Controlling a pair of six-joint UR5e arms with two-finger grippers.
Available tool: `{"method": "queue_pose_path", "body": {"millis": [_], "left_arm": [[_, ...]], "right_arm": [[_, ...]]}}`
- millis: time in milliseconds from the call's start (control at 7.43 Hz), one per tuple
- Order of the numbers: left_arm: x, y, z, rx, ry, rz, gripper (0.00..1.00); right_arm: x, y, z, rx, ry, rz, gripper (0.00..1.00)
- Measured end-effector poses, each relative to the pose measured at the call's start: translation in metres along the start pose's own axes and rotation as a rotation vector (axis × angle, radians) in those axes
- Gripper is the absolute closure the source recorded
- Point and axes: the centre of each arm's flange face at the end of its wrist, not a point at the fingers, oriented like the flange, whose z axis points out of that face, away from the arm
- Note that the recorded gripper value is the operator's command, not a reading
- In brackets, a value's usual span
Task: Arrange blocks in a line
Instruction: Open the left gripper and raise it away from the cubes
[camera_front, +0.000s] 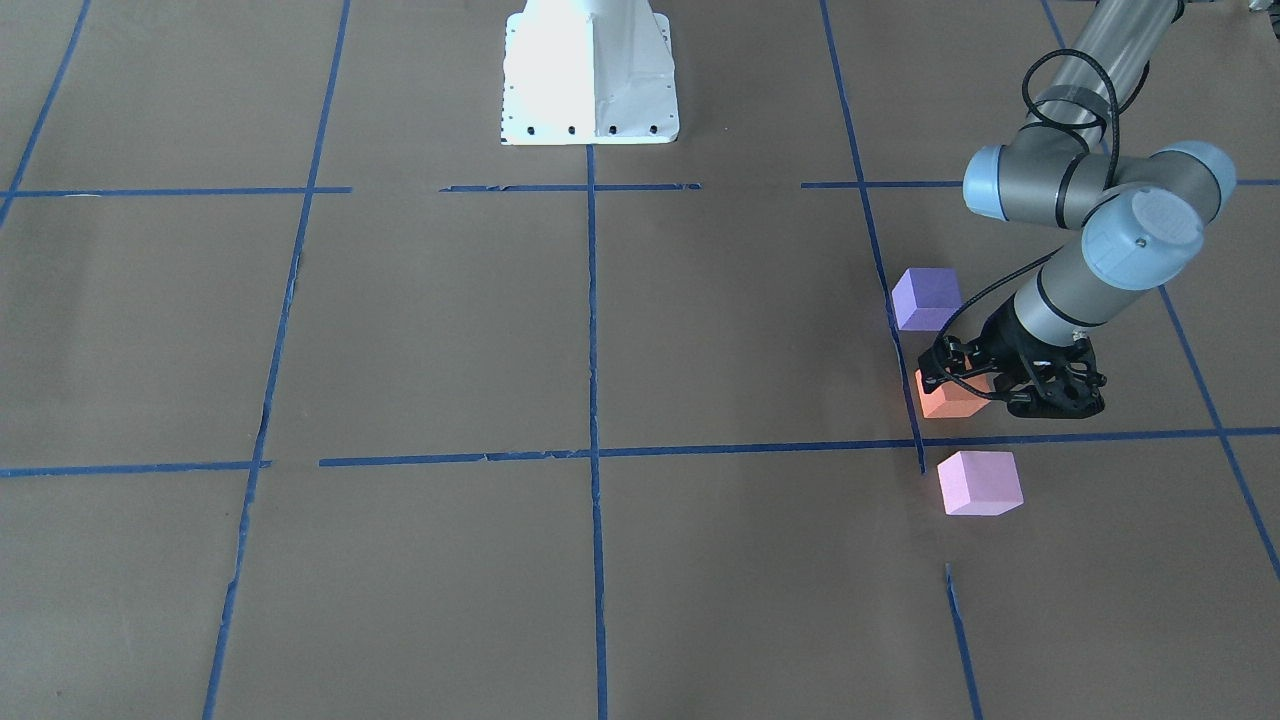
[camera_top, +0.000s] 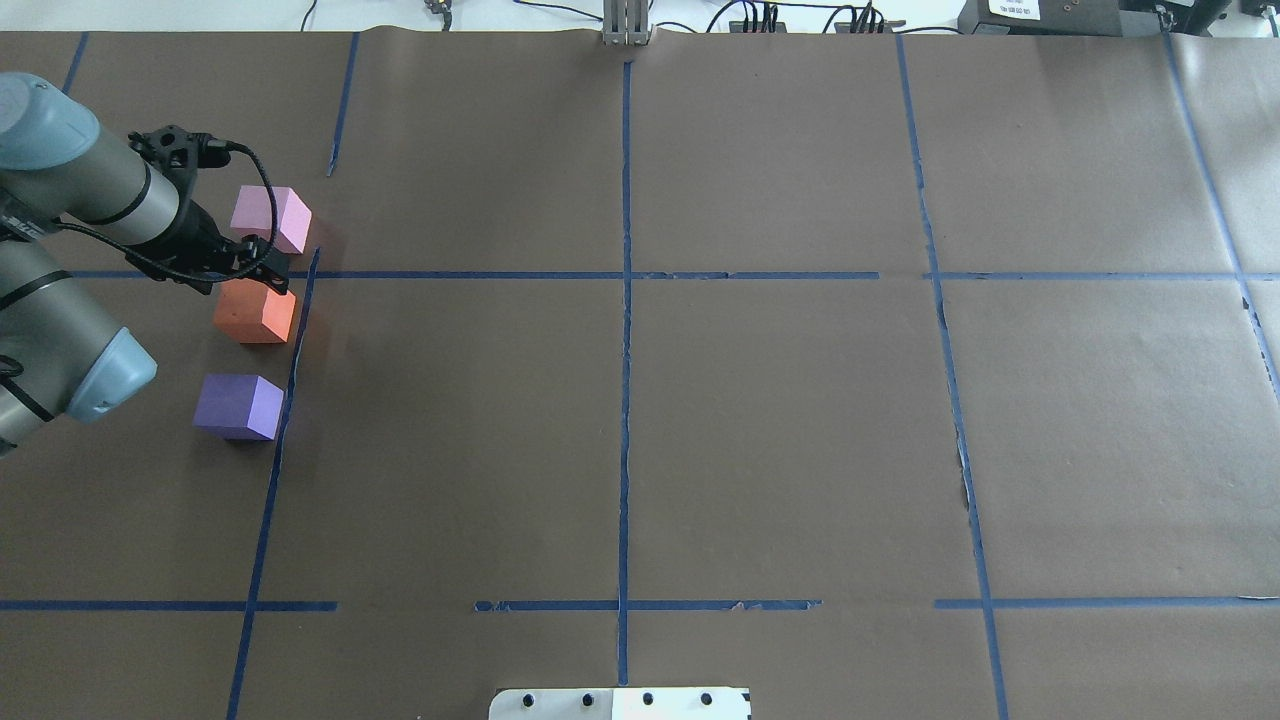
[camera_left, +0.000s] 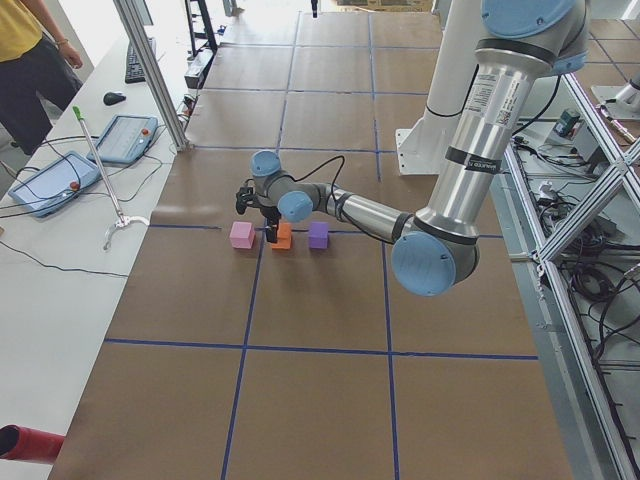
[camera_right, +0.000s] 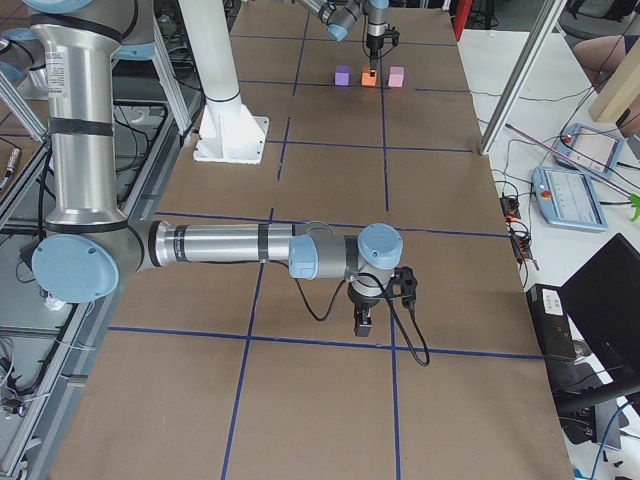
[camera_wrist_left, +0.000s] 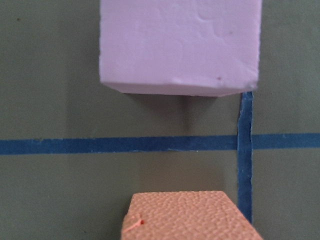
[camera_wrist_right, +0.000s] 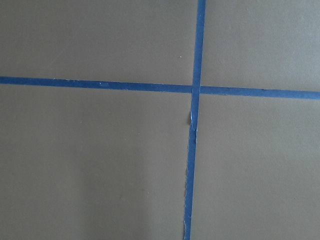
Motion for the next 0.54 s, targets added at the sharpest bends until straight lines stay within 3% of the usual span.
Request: {"method": "queue_pose_path", "body": {"millis": [538], "left_arm": [[-0.031,0.013,-0.073,0.07,0.003,-0.041,0.0]], "right_arm": [[0.0,0.0,0.0,0.0,0.0,0.0,0.0]]}}
